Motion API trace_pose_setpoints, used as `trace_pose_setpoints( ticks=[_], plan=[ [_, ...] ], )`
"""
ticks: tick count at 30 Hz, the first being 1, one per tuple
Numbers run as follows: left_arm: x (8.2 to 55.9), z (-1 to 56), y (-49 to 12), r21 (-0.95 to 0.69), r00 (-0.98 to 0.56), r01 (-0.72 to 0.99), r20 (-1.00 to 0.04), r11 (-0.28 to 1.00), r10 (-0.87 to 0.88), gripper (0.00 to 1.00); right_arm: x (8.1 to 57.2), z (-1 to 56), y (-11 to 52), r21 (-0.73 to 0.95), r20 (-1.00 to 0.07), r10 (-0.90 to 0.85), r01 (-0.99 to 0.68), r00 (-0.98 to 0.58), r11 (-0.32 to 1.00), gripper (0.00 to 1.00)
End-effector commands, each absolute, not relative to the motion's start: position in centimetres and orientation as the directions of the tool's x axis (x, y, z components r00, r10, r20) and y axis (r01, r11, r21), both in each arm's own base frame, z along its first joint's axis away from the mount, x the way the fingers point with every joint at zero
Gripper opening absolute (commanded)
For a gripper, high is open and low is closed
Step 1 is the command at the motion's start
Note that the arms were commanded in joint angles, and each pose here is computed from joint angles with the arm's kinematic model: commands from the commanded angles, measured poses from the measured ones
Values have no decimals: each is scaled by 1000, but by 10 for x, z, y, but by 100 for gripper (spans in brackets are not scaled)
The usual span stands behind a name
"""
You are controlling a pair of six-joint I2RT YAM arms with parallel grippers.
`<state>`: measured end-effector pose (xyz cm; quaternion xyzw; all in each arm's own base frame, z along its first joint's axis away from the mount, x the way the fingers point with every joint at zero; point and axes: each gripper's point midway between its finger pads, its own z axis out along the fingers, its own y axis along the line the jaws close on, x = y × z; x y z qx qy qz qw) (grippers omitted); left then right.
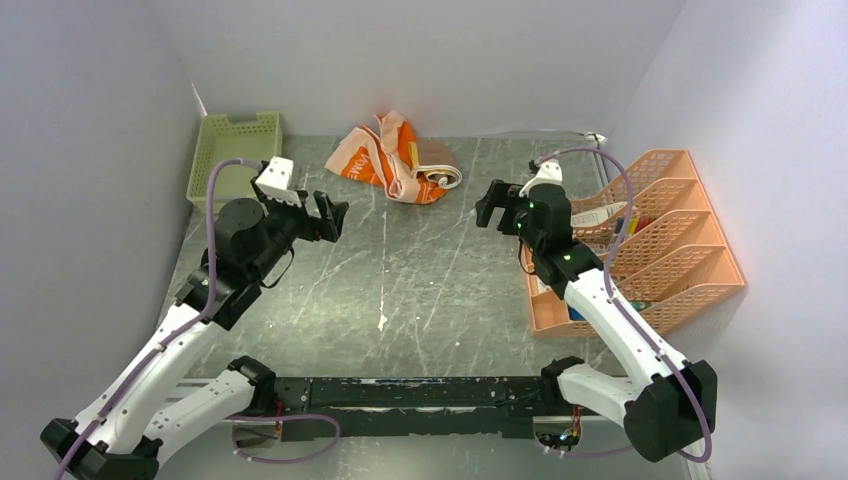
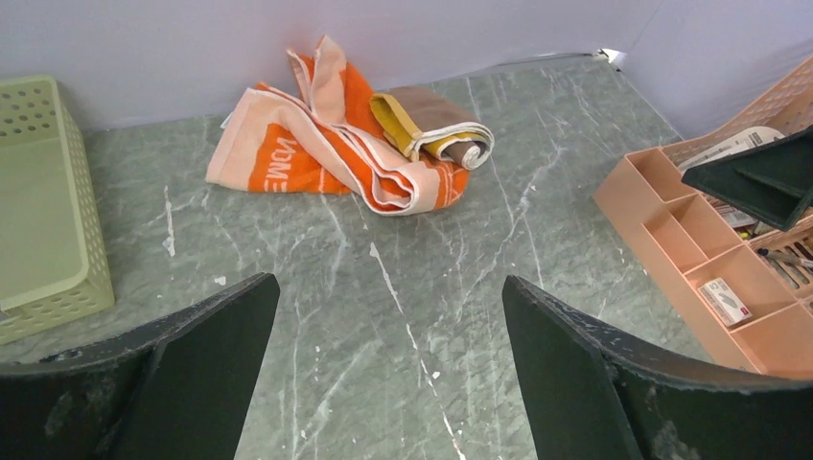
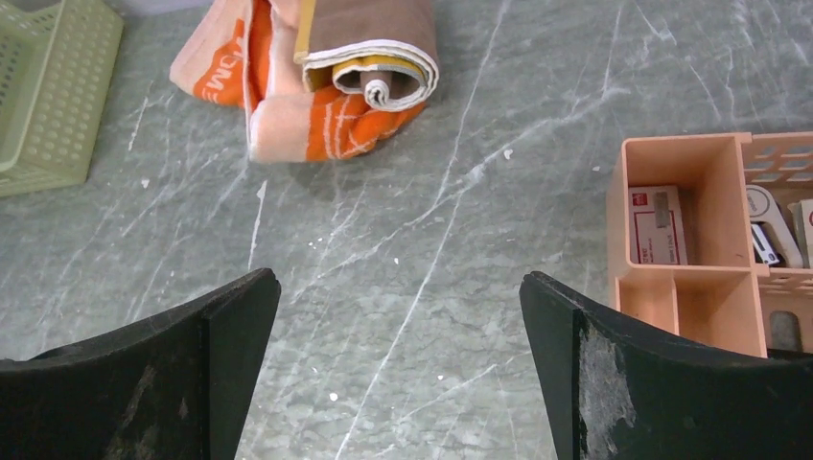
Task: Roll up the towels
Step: Pick up the towel at the corner of the board.
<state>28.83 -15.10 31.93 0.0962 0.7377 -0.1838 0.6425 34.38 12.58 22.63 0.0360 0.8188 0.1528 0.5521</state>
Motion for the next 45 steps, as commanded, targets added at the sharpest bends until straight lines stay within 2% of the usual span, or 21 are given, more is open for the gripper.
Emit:
trace_pose_setpoints(
  ticks=[1,10,15,21,23,27,34,36,37,38,43,45],
  plan=[
    [288,320,-143,-142,-136,352,-986,925,-99,100,345,236,122,270,-915,218,-115,-339,956,100],
    [291,308,-142,-140,-151,338,-984,931,-93,100,362,224,120,206,-952,169,-126,-256,970,100],
    [288,298,-147,-179,-173,352,-977,919,-124,99,429,194,145,37,-923,-29,-164,-383,986,97],
    [285,285,-158,-233,-234,381,-961,895,-150,99,517,149,194,-83,-846,-223,-294,-484,952,83],
    [284,279,-160,-238,-256,387,-956,891,-144,98,536,133,209,-122,-824,-283,-333,-492,935,81],
    [280,268,-157,-241,-280,372,-950,897,-140,97,557,115,241,-193,-789,-389,-410,-475,891,79],
    [280,242,-166,-289,-332,379,-929,879,-162,98,584,95,275,-213,-779,-430,-453,-456,866,77],
    [284,224,-177,-333,-388,382,-905,862,-177,96,591,90,277,-211,-779,-420,-437,-465,874,68],
    [286,214,-184,-357,-421,382,-888,852,-184,94,593,87,276,-214,-777,-417,-424,-472,880,58],
    [290,204,-188,-370,-444,377,-877,849,-185,92,597,87,273,-222,-777,-412,-406,-475,887,43],
    [332,164,-213,-414,-453,352,-860,839,-233,90,606,92,258,-239,-776,-387,-336,-498,911,0],
    [357,149,-227,-387,-462,361,-865,848,-198,85,607,107,240,-228,-782,-350,-285,-516,931,0]
  ],
)
